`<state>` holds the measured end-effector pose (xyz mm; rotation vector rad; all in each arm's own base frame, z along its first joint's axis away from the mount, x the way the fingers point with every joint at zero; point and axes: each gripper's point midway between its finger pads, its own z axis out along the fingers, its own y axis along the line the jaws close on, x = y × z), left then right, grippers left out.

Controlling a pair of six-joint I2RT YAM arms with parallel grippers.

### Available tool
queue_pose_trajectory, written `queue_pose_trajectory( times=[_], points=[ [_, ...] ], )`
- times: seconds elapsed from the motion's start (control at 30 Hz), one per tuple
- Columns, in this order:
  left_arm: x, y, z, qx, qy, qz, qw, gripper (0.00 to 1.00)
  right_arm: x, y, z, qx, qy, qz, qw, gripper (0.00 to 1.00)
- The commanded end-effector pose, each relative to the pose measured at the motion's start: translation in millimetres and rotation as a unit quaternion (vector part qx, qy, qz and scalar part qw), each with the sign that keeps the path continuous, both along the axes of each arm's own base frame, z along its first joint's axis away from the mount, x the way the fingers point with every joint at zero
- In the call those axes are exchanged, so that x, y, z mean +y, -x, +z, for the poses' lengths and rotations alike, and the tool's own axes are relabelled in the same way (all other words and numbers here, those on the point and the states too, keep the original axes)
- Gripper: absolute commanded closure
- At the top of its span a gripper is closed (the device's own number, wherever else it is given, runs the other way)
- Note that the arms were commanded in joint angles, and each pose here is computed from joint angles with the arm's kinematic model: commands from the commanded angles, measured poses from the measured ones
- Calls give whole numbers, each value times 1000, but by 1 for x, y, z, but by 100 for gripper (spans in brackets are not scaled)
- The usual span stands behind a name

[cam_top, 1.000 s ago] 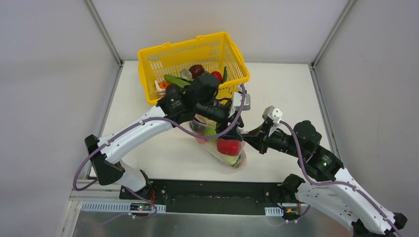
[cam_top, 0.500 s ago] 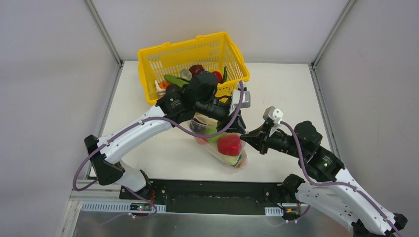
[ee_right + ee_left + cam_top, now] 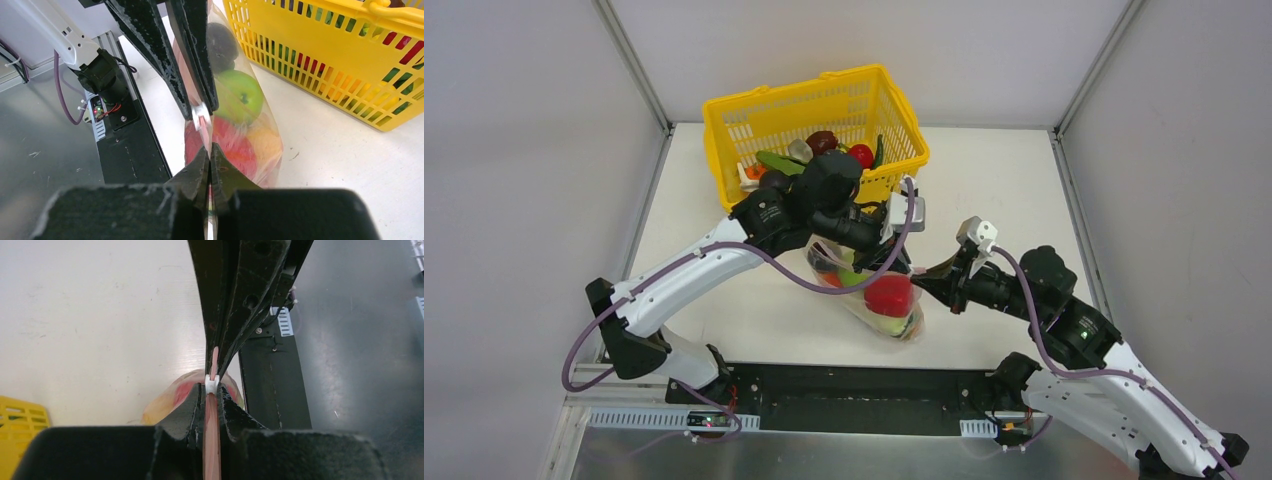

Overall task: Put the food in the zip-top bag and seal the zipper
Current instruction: Zip the zipper food storage bag at the center of the board.

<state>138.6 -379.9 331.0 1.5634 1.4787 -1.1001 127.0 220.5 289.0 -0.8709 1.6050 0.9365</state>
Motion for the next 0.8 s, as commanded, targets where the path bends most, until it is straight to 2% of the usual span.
queue_pose_trajectory(
  times=[0.0,0.4,0.6,0.67,0.7,0.77],
  points=[
    [24,-6,-3,-30,-32,29,999,100,-4,2,38,-42,-44,-2,998,100],
    [53,-28,-18,-64,-80,96,990,100,-11,4,42,-51,-48,-12,997,100],
    [37,-21,3,-38,-7,91,995,100,0,9,42,-27,-32,21,999,99],
    [31,-19,10,-28,6,82,996,100,4,7,43,-27,-28,26,999,85],
    [29,-18,12,-24,7,79,997,100,5,6,44,-29,-28,28,999,74],
    [25,-16,15,-17,8,70,997,100,7,5,49,-36,-32,31,998,64]
  ],
)
